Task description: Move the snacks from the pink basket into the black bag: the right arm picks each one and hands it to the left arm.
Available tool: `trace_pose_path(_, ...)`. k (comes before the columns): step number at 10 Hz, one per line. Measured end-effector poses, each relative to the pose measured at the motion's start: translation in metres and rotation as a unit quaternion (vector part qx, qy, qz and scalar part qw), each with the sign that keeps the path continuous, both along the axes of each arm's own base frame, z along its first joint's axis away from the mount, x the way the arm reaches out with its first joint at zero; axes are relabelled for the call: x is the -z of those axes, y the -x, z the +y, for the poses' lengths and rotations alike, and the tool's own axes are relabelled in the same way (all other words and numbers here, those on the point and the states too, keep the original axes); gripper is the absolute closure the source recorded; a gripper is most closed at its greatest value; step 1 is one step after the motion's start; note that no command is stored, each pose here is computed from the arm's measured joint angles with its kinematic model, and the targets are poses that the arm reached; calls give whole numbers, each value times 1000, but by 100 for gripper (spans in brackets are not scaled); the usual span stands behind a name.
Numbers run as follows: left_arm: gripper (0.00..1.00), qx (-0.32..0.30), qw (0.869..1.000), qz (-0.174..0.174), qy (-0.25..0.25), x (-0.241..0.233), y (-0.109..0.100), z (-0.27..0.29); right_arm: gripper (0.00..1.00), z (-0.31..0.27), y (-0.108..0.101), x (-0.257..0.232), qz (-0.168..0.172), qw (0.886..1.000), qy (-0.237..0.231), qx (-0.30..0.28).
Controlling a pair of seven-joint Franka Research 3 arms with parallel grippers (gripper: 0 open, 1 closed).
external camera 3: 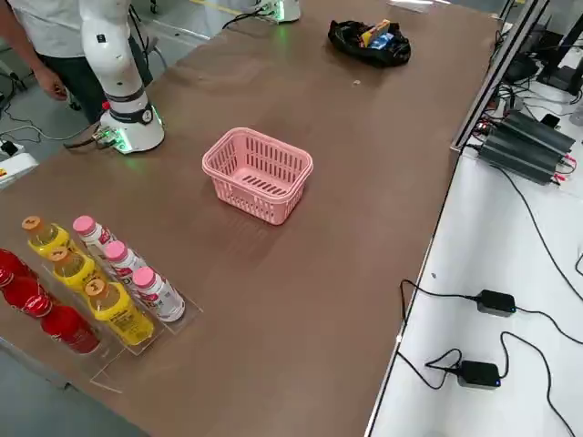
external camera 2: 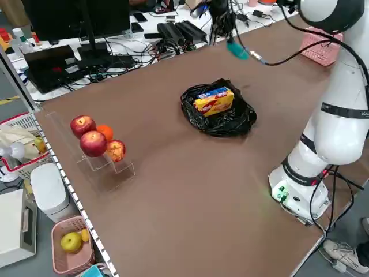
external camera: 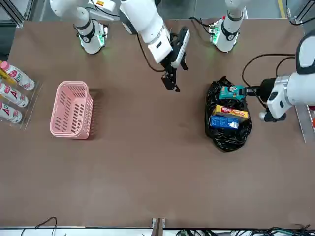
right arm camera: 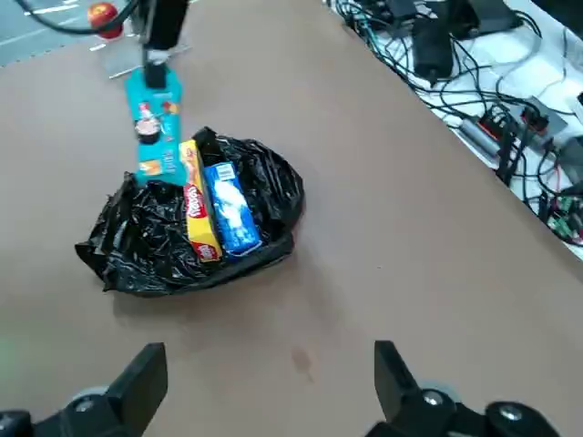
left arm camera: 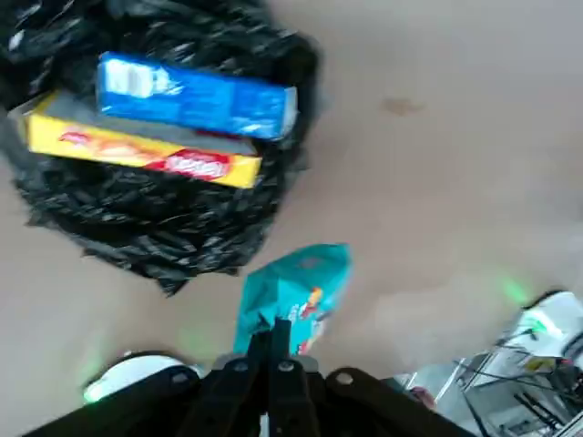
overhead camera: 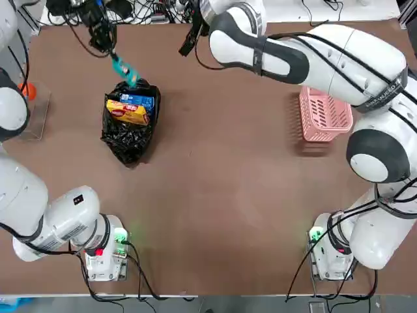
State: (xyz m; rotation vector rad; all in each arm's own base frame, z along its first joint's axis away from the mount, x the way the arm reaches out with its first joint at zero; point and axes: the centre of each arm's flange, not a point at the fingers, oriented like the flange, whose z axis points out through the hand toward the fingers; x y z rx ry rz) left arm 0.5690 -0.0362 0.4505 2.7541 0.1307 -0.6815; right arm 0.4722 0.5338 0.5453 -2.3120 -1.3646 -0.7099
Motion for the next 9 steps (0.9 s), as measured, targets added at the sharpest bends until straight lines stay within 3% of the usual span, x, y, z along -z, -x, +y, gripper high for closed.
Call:
trace_pose_path(3, 99, 20, 997, 63, -31, 87, 32, 24, 0, -51, -39, 13, 43, 997, 20, 60)
trace_pose_path(6, 99, 21, 997, 62, -52, 142, 54, 42, 0, -137, -67, 20, 99, 987, 49, 115)
trace_pose_path(9, 96, -5, 998, 37, -45, 154, 47, 66, 0, -245, -90, 26, 165, 967, 83, 177)
